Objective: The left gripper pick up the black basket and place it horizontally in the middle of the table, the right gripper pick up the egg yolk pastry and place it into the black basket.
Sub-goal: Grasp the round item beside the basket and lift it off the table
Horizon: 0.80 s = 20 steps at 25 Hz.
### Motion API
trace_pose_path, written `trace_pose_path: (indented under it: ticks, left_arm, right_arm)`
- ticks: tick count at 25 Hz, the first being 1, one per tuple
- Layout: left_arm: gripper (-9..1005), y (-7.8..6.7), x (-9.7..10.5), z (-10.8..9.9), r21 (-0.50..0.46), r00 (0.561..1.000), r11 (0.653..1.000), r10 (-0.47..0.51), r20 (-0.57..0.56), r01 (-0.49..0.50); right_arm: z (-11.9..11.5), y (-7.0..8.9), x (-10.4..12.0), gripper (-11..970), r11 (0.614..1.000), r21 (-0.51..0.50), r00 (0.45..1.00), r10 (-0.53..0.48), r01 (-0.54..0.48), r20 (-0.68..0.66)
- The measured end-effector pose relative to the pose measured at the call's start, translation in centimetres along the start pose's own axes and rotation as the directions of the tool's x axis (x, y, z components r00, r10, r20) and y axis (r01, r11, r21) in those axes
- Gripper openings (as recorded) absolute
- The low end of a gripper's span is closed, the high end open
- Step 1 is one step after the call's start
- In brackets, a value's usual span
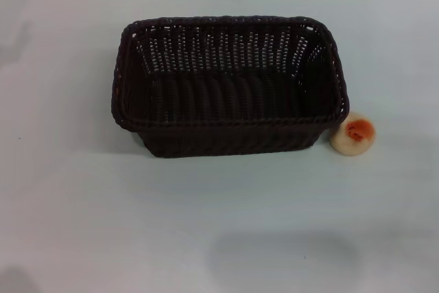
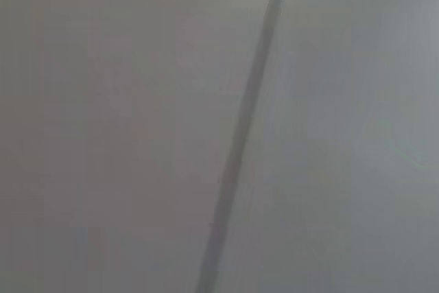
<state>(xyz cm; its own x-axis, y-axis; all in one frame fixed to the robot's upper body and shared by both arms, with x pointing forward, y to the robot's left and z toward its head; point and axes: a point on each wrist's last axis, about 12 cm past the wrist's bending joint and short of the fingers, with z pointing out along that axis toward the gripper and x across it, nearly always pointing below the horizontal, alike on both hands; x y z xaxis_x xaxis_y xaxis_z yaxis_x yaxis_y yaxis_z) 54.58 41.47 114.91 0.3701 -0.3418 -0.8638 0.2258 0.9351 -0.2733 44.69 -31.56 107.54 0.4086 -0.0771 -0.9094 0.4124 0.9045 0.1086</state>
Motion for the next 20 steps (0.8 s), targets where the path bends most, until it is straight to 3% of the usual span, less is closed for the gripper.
trace_pose_path:
  ticks: [5, 6, 11, 17, 20]
  left_arm:
    - [765, 1.7, 0.6, -1.8, -0.16, 0.996, 0.983, 0.093, 0.014, -0.09]
    - [764, 2.3, 0.8, -2.4, -0.219, 0.988, 0.964, 0.152, 0.002, -0.148]
    - [764, 3.3, 0.8, -3.6, -0.302, 0.965, 0.917, 0.261, -0.035, -0.259]
    - [764, 3.6, 0.6, -4.0, -0.32, 0.964, 0.911, 0.263, -0.03, -0.259]
    - [764, 3.5, 0.2, -3.7, -0.316, 0.962, 0.911, 0.274, -0.014, -0.264]
  right_arm:
    - [-0.5, 0.5, 0.3, 699, 0.999, -0.02, 0.997, 0.028, -0.03, -0.075]
    - [-0.9, 1.0, 0.4, 699, 0.998, -0.043, 0.992, 0.045, -0.05, -0.121]
    - [-2.4, 2.4, 0.6, 700, 0.989, -0.11, 0.97, 0.074, -0.102, -0.232]
    - [-4.3, 4.3, 0.4, 699, 0.969, -0.194, 0.944, 0.084, -0.151, -0.318]
    - [-6.3, 6.1, 0.6, 699, 0.942, -0.272, 0.912, 0.074, -0.197, -0.404]
